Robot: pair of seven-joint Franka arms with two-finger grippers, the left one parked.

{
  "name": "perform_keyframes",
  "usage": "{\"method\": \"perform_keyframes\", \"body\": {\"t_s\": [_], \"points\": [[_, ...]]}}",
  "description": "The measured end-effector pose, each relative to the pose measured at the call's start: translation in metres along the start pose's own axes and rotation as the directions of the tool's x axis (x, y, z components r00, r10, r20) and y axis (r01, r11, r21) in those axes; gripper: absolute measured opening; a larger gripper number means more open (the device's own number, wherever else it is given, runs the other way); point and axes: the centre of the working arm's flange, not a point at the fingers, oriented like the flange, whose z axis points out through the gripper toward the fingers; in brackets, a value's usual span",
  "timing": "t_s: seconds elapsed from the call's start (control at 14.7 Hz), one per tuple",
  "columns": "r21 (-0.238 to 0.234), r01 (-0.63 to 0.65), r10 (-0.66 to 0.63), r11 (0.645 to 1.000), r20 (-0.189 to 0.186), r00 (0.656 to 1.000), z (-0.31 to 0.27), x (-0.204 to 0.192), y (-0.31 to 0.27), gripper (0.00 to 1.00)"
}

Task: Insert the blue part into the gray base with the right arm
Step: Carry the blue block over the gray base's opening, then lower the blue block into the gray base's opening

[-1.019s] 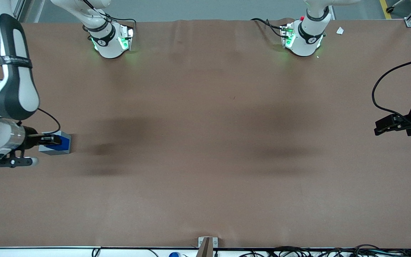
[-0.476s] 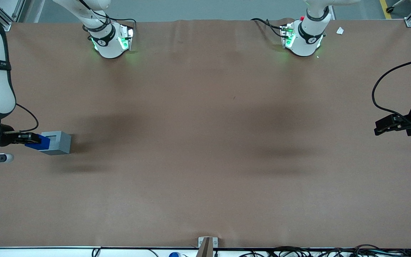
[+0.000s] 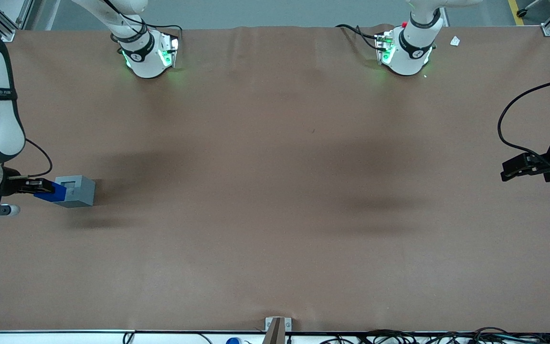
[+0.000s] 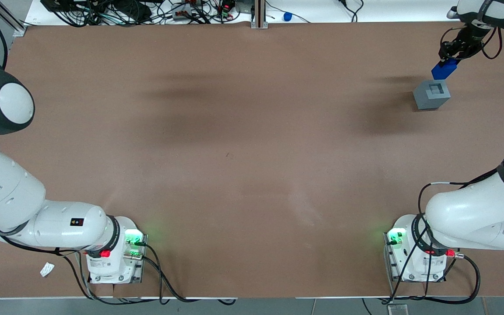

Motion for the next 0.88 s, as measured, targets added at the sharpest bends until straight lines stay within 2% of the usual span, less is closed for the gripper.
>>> {"method": "perform_keyframes", "body": {"t_s": [0.54,0.88], "points": [[0.010,0.001,-0.001,1.000,0.045,0.999,0.038,-0.009,-0.001,0.51],[0.011,0.001,-0.001,1.000,0.048,0.999,0.039,-0.010,-0.002,0.51]]}}
